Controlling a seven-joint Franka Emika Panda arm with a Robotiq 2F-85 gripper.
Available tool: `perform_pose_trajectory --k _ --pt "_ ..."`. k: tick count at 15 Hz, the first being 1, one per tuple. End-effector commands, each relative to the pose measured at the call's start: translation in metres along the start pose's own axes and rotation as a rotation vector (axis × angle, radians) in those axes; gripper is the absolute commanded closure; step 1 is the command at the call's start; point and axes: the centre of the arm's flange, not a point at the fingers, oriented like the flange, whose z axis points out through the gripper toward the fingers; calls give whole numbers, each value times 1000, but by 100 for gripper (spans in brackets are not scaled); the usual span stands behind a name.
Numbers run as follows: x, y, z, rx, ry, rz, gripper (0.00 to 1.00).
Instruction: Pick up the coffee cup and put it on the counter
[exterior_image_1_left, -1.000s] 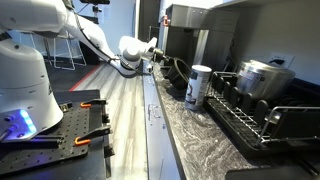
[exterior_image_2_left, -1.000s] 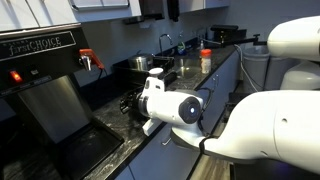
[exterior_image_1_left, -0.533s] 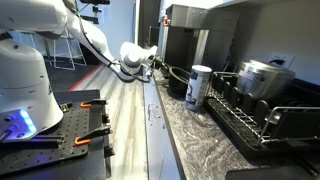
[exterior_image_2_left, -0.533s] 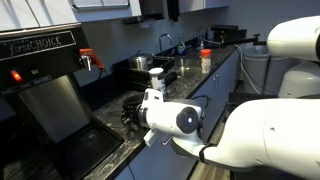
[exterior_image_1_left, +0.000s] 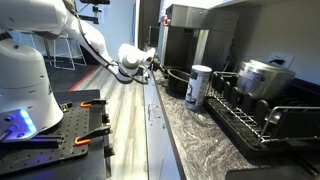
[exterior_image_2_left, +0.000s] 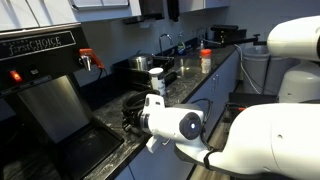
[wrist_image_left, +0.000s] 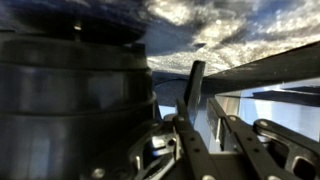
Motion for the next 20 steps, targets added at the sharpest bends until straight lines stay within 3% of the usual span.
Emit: perform_pose_trajectory --k 1,2,3,5,10,20 --pt "-21 -10 2 20 -52 -24 93" --pt "-26 -12 1 25 -66 -29 93" --pt "-31 -12 1 31 -80 -33 47" --pt "-36 -13 -1 40 -93 -47 39" --pt "-32 -9 -14 55 -103 -66 3" --pt "-31 0 -39 123 -222 -123 0"
